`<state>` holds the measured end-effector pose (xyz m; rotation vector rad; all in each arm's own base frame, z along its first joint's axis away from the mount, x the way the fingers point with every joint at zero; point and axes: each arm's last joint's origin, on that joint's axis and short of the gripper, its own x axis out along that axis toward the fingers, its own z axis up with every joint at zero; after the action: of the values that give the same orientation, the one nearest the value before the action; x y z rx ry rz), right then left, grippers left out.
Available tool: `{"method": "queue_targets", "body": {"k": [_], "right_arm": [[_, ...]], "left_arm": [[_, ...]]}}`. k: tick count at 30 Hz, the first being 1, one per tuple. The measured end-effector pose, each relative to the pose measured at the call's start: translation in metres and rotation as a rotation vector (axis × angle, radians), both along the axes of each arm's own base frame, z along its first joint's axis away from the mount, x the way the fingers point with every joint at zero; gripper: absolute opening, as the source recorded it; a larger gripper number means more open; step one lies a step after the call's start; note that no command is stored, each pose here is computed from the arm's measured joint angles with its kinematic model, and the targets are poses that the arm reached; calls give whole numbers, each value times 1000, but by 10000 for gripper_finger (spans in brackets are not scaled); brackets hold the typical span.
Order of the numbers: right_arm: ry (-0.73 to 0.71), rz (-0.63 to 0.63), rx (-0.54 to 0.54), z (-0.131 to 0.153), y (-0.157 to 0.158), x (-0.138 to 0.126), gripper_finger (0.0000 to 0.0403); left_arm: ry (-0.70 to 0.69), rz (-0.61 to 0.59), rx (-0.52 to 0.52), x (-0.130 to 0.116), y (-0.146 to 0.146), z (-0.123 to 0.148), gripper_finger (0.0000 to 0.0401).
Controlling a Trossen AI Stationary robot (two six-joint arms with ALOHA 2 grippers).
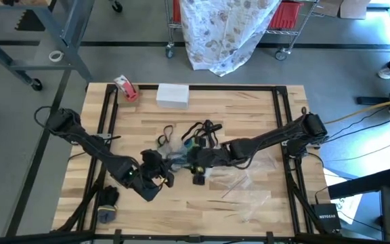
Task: Sort rubber bands
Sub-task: Put the blue rubber band into the transparent zip bag
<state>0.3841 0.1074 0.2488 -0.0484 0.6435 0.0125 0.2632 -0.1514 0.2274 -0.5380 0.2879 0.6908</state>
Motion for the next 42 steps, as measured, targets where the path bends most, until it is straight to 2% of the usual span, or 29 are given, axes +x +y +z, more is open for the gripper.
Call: {"method": "queue_targets", "body": {"k": [8, 13, 20, 25, 30, 36, 39, 42], "right_arm": [[15, 99, -180, -1, 11, -5, 167], [-14, 70, -314, 5, 25, -9, 167], [-131, 36, -222, 22, 37, -3, 167], [-72, 77, -247, 1, 38, 5, 167], [-123, -83, -344, -1, 35, 10, 167], [-161, -96, -324, 13, 33, 5, 167], [-143, -112, -332, 11, 30, 6, 167], [-112, -132, -291, 8, 27, 5, 167]], "left_arm": [[-13, -33, -26, -7, 4, 16, 0], [-8, -49, -49, -8, 4, 18, 0], [-24, -47, -63, -7, 4, 18, 0], [-65, -71, -70, -4, 0, 23, 0], [-55, -106, -71, -4, -3, 23, 0], [-45, -114, -71, -4, -3, 23, 0], [-46, -117, -70, -4, -3, 23, 0], [-44, -119, -69, -4, -3, 23, 0]]}}
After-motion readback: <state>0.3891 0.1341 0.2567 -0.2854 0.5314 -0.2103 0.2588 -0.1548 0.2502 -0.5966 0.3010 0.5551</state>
